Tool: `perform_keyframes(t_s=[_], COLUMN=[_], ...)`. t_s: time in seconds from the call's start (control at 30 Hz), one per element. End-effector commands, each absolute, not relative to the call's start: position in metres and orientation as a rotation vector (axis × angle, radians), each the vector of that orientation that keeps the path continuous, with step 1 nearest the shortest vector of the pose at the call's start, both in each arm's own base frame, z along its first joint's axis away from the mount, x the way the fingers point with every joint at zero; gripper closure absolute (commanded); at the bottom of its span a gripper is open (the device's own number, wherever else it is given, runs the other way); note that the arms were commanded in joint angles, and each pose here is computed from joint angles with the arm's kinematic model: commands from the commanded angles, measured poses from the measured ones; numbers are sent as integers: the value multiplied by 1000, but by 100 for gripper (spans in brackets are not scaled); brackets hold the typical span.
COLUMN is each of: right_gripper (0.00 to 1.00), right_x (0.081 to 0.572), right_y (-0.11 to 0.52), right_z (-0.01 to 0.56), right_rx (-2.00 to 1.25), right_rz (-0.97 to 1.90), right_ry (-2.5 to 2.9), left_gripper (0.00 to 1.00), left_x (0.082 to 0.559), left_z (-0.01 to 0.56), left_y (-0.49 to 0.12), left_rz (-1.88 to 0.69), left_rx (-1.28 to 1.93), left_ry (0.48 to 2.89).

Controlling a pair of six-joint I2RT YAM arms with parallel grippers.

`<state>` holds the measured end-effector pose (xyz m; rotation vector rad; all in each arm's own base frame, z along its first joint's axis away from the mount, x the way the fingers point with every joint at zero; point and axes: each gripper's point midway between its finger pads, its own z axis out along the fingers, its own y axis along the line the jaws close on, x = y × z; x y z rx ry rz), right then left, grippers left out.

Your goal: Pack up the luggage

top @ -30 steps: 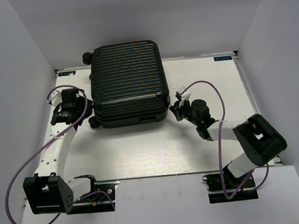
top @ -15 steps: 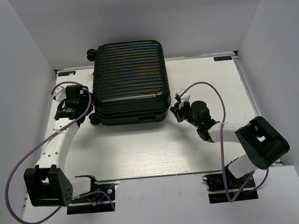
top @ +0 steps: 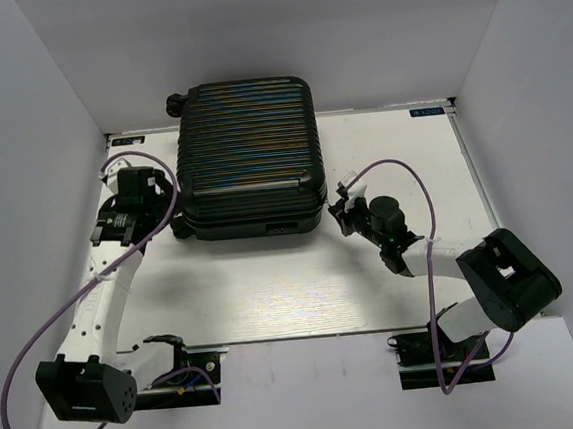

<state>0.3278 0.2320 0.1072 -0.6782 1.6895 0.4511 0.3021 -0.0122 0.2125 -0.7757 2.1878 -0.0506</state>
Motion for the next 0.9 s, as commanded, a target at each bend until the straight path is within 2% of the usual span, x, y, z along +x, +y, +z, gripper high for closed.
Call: perform_keyframes(t_s=[0.0,0.03,0.07,0.1,0.2,0.23,0.33,0.37,0.47,0.5,0.53,0.57,0.6,0.63,0.77,0.87], right_gripper=[100,100,100,100,100,100,100,100,100,100,100,100,100,100,100,100], right_x=[318,318,319,318,316,315,315,315,316,316,316,316,316,317,317,319], right_y=[240,240,240,240,240,239,238,237,236,235,236,235,235,234,233,230], right_z=[111,111,114,115,117,117,112,112,111,112,114,113,111,112,113,115], right_rx=[-729,-727,-728,-728,-738,-742,-750,-751,-751,-751,-751,-749,-748,-745,-740,-725], right_rz=[490,491,491,490,497,491,478,475,464,464,463,459,458,454,449,429], right_ry=[1646,1646,1634,1632,1621,1620,1633,1635,1639,1638,1634,1637,1642,1640,1642,1640], left_gripper=[0,0,0,0,0,5,5,0,0,0,0,0,0,0,12,16], left_x=[303,300,318,316,311,308,313,317,323,331,319,318,330,325,337,333], left_z=[213,221,211,222,227,229,243,246,238,270,226,225,260,232,232,223], left_y=[-14,-45,-46,-46,-45,-38,-32,-29,-25,-24,-19,-14,-12,-12,-17,-16], left_rz=[-128,-367,-426,-464,-432,-383,-352,-352,-358,-382,-295,-249,-290,-227,-286,-269], left_rx=[-675,-536,-496,-520,-512,-538,-605,-628,-771,-812,-971,-1007,-1023,-1100,-1219,-1305], left_ry=[2154,2157,2052,1990,2007,2022,2001,1974,1979,1927,2109,2135,2073,2197,2150,2164])
